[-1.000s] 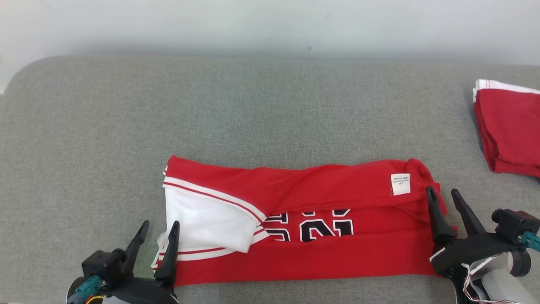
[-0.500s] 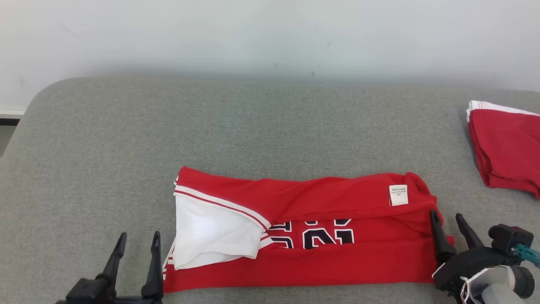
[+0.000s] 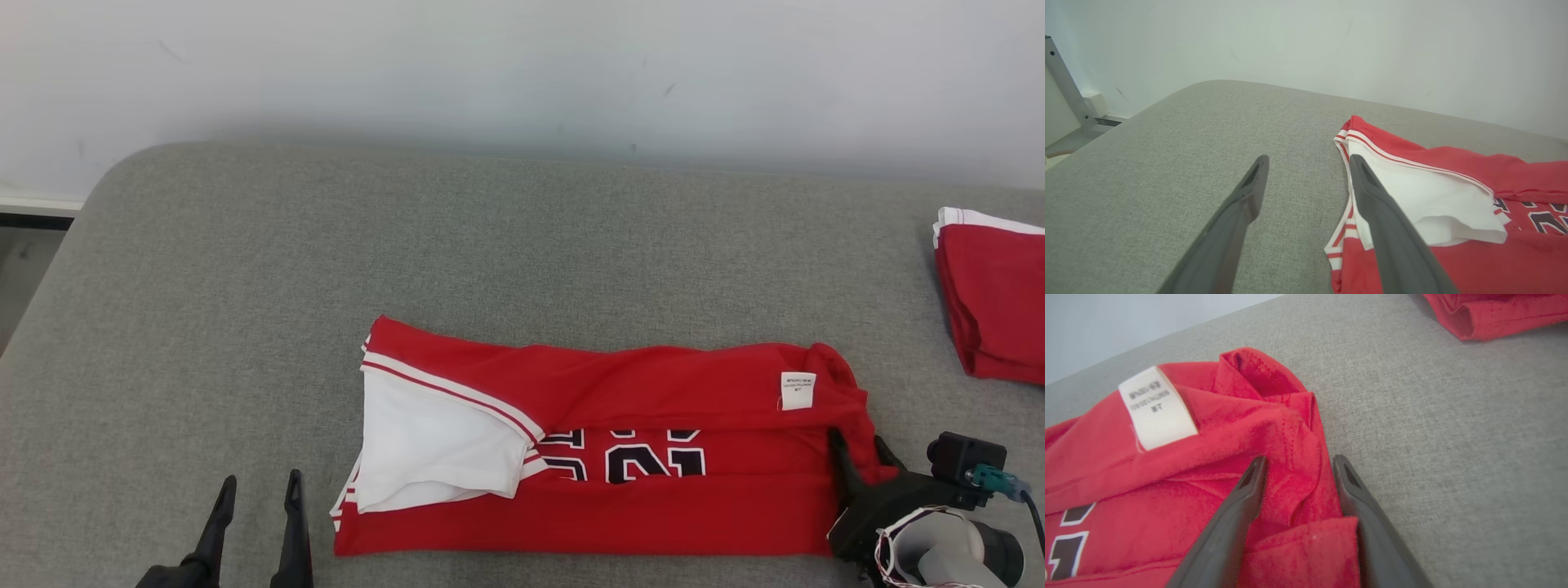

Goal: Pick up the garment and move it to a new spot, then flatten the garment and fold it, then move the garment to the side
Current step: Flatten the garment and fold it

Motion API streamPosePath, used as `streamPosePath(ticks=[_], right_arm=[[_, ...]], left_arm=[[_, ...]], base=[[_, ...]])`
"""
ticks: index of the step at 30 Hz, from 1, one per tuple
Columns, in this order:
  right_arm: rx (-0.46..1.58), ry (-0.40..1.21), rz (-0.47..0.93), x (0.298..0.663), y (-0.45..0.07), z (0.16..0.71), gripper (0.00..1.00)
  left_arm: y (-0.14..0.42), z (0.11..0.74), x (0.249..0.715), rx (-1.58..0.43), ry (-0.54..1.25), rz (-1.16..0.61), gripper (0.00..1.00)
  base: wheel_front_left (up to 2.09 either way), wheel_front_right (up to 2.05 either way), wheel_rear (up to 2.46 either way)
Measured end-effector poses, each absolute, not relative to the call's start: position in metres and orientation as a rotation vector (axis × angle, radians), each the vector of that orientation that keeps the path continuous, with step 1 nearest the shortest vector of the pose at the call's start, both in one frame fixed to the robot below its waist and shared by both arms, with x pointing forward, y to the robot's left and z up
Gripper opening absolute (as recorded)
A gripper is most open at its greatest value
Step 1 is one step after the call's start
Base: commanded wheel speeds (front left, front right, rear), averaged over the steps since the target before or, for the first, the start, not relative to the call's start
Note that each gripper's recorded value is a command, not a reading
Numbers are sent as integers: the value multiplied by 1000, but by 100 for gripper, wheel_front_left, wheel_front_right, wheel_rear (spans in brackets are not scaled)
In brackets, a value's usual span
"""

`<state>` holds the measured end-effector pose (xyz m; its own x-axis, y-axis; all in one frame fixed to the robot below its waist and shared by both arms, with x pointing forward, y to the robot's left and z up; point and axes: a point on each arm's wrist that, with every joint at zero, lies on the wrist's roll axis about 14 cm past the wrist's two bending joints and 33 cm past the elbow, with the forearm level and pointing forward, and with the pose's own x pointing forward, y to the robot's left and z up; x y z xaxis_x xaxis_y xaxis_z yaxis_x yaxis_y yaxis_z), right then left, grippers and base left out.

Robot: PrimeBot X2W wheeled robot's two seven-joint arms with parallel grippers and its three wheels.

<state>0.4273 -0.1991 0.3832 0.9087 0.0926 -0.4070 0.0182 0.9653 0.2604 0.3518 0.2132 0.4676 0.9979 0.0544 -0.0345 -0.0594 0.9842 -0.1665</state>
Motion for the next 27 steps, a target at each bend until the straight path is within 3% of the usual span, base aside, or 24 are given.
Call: streamPosePath(ticks=[9, 18, 27], right_arm=[[257, 407, 33, 428, -205, 387, 0], [183, 327, -71, 428, -274, 414, 0], [224, 159, 0, 440, -258, 460, 0]], left_arm=[[212, 465, 353, -173, 37, 57, 100], [204, 463, 358, -173, 42, 34, 100], [205, 461, 363, -175, 50, 36, 100]], base=[[0, 0, 0], [0, 0, 0], [0, 0, 0]])
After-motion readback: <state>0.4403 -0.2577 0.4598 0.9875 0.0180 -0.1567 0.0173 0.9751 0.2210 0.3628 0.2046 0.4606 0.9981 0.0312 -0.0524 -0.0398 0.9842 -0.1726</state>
